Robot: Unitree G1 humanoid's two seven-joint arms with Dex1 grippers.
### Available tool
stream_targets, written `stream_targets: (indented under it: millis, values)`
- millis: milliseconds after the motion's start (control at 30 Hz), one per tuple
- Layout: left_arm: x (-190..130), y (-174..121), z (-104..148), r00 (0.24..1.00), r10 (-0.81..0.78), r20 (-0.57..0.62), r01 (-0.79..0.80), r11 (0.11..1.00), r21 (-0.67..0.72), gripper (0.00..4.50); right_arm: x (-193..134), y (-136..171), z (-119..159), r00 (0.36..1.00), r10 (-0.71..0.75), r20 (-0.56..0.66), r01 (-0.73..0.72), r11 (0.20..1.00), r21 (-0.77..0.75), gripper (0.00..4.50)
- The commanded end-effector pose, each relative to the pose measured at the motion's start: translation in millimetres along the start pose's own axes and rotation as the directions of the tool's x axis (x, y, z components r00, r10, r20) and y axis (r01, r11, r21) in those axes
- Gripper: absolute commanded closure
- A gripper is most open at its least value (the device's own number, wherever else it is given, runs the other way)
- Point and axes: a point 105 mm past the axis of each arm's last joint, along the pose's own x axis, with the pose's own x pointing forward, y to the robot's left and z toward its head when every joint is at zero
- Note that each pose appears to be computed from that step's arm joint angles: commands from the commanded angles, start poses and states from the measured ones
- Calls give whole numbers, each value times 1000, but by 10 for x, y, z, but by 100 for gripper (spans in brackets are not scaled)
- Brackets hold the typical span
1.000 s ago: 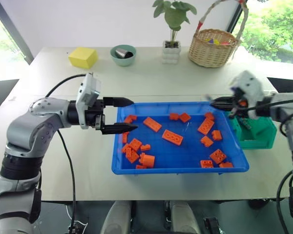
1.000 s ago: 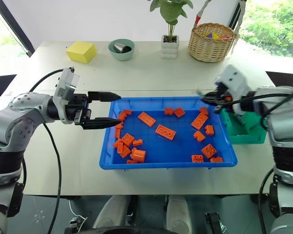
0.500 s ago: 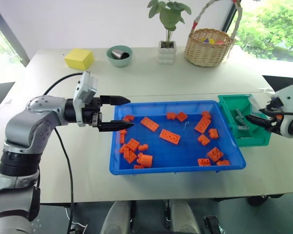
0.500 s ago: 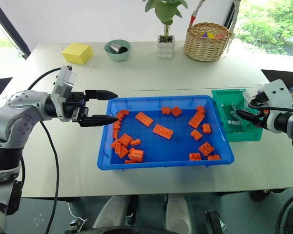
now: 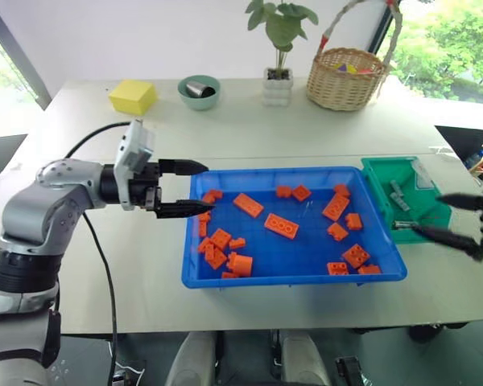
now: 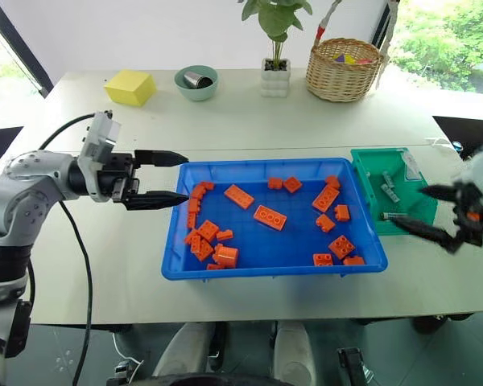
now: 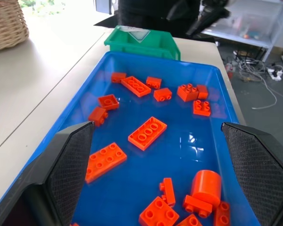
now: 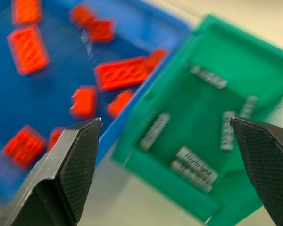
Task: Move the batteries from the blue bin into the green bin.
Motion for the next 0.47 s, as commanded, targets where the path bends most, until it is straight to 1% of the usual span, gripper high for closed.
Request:
stream_targets:
  millis: [33, 200, 367, 467]
  values:
    - [-127, -12, 133, 999, 22, 26, -22, 1000, 20, 0, -259, 19, -61, 1000, 18, -16, -19, 997, -70, 3]
    - [-282, -25, 91, 999, 54, 6, -54, 999, -11, 0, -339, -127, -125, 998, -62, 18, 63, 997, -36, 3]
    - [-404, -3, 81, 996, 94, 4, -93, 995, -42, 0, -300, -171, -98, 994, -100, 52, 101, 994, -31, 3]
    - [-428, -15, 86, 995, 97, -3, -97, 994, -40, 0, -269, -135, -67, 993, -89, 82, 90, 996, -7, 3]
